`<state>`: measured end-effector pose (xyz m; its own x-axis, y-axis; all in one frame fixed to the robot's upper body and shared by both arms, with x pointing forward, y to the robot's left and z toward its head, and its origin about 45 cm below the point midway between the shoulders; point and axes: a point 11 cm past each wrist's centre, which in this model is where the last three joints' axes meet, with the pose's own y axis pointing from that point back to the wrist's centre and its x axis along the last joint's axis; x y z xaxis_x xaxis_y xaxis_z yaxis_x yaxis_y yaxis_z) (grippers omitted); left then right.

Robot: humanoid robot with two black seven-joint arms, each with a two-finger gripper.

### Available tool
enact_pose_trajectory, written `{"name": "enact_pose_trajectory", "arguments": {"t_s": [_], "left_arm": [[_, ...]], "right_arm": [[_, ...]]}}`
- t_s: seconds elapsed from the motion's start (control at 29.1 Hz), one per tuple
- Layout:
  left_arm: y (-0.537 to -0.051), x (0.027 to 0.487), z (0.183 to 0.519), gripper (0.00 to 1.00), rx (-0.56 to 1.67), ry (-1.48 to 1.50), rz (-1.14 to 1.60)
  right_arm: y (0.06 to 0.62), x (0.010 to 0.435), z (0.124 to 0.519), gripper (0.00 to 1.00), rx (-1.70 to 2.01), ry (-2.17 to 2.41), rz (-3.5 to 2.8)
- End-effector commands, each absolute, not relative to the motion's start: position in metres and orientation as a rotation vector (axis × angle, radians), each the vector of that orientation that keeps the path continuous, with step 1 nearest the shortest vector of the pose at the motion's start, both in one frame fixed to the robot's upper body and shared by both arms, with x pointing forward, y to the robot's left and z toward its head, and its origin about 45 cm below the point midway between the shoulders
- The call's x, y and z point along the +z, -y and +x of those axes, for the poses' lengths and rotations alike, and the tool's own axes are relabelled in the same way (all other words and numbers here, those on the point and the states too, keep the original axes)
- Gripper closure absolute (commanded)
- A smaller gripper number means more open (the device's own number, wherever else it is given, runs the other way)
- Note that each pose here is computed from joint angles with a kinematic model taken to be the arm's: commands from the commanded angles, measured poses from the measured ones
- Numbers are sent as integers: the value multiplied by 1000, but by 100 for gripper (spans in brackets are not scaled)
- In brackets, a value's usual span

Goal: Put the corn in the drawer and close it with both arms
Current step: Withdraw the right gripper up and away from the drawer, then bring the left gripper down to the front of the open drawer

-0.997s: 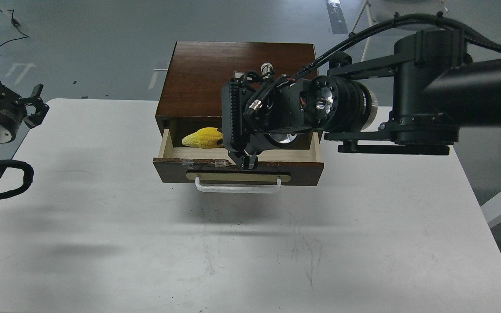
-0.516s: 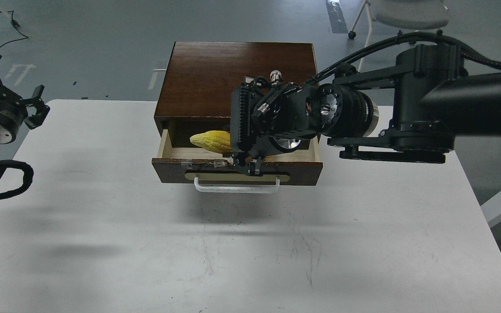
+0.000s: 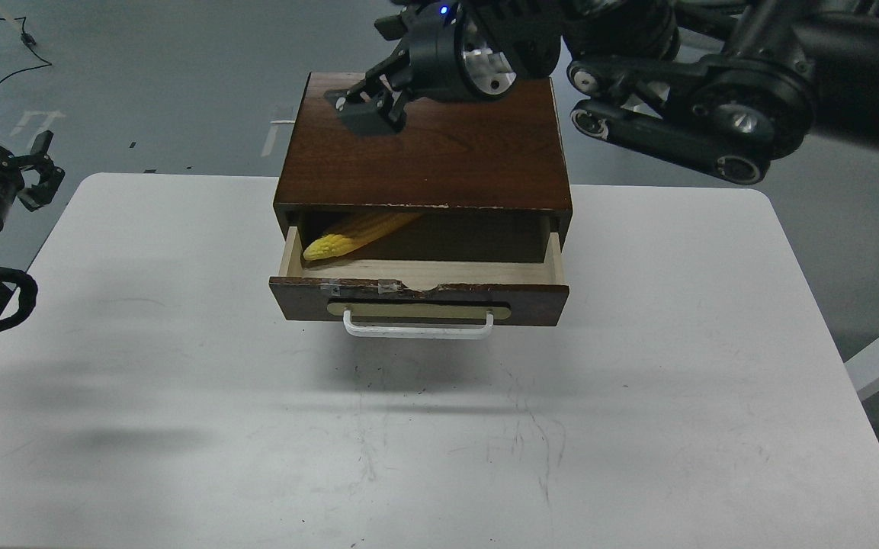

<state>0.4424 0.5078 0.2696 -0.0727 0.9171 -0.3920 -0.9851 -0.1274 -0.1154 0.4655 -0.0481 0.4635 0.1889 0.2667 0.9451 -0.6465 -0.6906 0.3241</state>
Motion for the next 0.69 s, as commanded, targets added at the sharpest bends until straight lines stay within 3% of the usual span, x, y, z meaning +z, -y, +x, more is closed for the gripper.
{"name": "enact_pose_trajectory", "arguments": {"t_s": [0.0, 0.1, 0.24, 0.41, 0.52, 0.58, 0.65], "left_arm": [[-492, 293, 458, 30, 1572, -93, -298], [-482, 303, 462, 44, 1517, 3, -208], [-457, 326, 473, 46, 1417, 76, -191], [-385, 361, 462, 54, 1076, 231, -39], [-315, 380, 436, 75, 803, 342, 12], [-263, 396, 412, 97, 598, 467, 58], [-243, 400, 400, 100, 513, 528, 82]], "right_arm": [[104, 494, 495, 1, 1346, 703, 1965], [164, 509, 511, 1, 1117, 979, 2116], [231, 510, 518, 1, 891, 1225, 2216], [303, 473, 520, 1, 631, 1451, 2243], [335, 449, 521, 0, 507, 1571, 2251], [356, 434, 520, 0, 385, 1697, 2297], [366, 426, 519, 0, 308, 1766, 2327]]}}
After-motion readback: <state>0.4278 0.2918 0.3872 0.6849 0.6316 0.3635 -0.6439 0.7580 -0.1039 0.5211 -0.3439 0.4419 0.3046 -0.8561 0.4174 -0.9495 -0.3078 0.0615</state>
